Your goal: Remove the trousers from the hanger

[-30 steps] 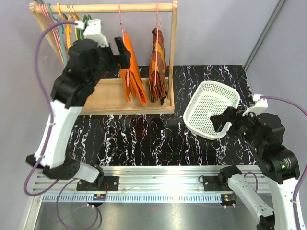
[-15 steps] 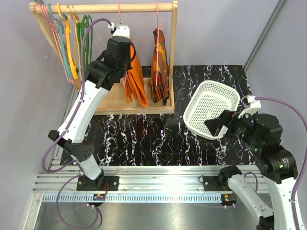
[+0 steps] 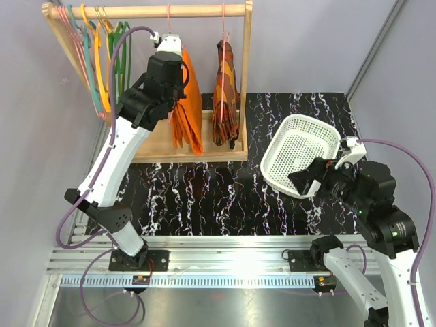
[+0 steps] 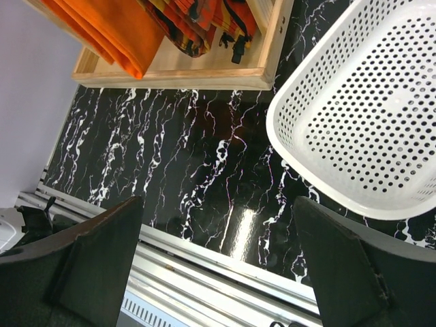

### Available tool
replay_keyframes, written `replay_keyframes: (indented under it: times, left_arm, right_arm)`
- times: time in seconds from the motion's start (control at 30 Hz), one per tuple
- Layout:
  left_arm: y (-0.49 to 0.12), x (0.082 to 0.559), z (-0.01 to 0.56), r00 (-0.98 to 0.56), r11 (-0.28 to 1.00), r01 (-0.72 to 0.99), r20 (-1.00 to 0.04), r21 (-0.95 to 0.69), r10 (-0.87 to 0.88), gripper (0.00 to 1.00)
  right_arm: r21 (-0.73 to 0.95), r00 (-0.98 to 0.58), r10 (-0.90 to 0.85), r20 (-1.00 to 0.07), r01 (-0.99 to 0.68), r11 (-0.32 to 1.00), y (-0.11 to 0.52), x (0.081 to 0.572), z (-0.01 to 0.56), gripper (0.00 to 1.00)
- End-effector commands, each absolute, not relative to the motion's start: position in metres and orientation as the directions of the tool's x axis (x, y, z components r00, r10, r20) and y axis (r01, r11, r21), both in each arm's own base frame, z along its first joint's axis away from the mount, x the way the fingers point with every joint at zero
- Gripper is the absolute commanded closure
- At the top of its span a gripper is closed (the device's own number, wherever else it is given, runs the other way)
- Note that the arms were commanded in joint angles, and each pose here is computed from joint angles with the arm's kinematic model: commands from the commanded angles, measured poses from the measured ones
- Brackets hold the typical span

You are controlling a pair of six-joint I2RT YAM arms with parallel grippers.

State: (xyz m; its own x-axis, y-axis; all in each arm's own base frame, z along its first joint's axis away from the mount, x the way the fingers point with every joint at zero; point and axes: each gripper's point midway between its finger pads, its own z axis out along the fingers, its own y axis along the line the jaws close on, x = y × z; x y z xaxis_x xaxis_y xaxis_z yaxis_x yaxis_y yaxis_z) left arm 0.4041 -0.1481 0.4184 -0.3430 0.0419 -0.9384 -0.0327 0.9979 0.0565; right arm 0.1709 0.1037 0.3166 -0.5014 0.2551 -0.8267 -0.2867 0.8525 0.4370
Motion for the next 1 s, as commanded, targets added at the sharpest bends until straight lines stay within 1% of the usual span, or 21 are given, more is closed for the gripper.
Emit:
replay_keyframes:
  times: [0.0,0.17,0.57,0.7,0.73,0.77,0.8,0.87,0.97]
  left_arm:
    - [-0.150,0.395,0.499,-0.112,0.994,0.007,-0.988,-0.106,-0.104,1.00]
    - [-0.155,0.394,0.529,-0.024,0.981,0.052,-0.982,-0.188,-0.187,1.00]
    - [-0.160,0.383,0.578,0.118,0.946,0.144,-0.944,-0.291,-0.309,1.00]
    - [-0.154,0.376,0.589,0.157,0.940,0.151,-0.932,-0.305,-0.328,1.00]
    - [-0.155,0.375,0.589,0.161,0.939,0.159,-0.931,-0.304,-0.328,1.00]
    - [-0.152,0.368,0.602,0.198,0.933,0.179,-0.917,-0.313,-0.346,1.00]
    - [-0.155,0.370,0.597,0.196,0.934,0.184,-0.919,-0.307,-0.341,1.00]
    - [-0.153,0.365,0.606,0.223,0.928,0.200,-0.907,-0.316,-0.357,1.00]
    - [-0.152,0.361,0.609,0.219,0.924,0.206,-0.905,-0.322,-0.364,1.00]
  right_arm:
    - [0.416,-0.481,0.249,-0.841,-0.279,0.866,0.100,0.175,0.315,0.01]
    - [0.422,-0.468,0.272,-0.841,-0.253,0.871,0.096,0.176,0.312,0.01]
    - [0.400,-0.474,0.247,-0.845,-0.254,0.880,0.092,0.166,0.300,0.01]
    - [0.406,-0.468,0.258,-0.845,-0.248,0.880,0.091,0.167,0.296,0.01]
    - [0.407,-0.471,0.257,-0.844,-0.251,0.878,0.092,0.167,0.295,0.01]
    - [0.408,-0.467,0.257,-0.846,-0.256,0.876,0.093,0.168,0.296,0.01]
    - [0.409,-0.473,0.255,-0.843,-0.257,0.875,0.094,0.169,0.293,0.01]
    - [0.413,-0.466,0.260,-0.846,-0.261,0.873,0.095,0.172,0.293,0.00]
    - [0.424,-0.453,0.279,-0.847,-0.260,0.868,0.096,0.174,0.290,0.01]
